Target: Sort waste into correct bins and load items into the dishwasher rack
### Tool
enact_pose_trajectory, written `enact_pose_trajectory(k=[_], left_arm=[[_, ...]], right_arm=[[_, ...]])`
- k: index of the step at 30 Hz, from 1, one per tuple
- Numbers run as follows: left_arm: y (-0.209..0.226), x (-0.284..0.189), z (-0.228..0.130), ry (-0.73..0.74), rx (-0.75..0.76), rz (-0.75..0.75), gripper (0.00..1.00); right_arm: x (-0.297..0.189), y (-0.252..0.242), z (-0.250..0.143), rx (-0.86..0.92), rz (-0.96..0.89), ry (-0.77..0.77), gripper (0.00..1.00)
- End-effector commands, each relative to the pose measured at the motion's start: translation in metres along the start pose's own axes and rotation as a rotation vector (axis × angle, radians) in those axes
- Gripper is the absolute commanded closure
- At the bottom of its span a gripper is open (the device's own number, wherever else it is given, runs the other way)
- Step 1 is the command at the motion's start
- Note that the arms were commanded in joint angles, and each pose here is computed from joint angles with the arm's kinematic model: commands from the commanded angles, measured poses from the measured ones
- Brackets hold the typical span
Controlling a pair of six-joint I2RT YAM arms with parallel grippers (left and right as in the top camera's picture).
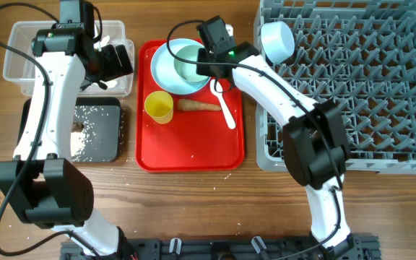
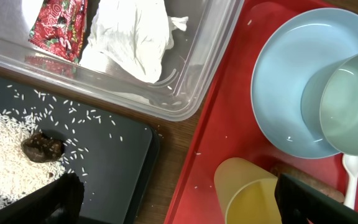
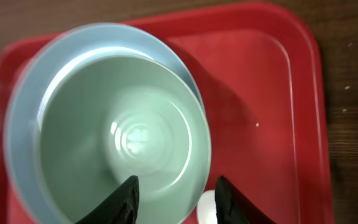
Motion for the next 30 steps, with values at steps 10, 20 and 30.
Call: enact_pose_trajectory(k=[10,20,30], left_arm=[[0.0,-0.013,0.004,-0.04,-0.002,-0.009,0.0],[0.0,-0.013,0.004,-0.04,-0.001,-0.009,0.0],[0.0,-0.013,0.004,-0.04,-0.001,-0.009,0.0]], right_arm=[[0.029,-0.009,-0.011,-0.006,-0.072,0.017,0.96],[-0.2,-0.077,0.067,0.126,-0.291,-0.354,0.96],[-0.236,-0.162,-0.001,-0.011,-1.098,-0.269,0.96]])
Point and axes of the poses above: each gripper's point midway between its finger pads, its own x axis out along the fingers, its own y axis along the line the jaws close on, z = x × y, the point moved 8 cm from there along -x, back along the fingers, and after that the axes turned 1 degree about x, right-handed, at the moved point
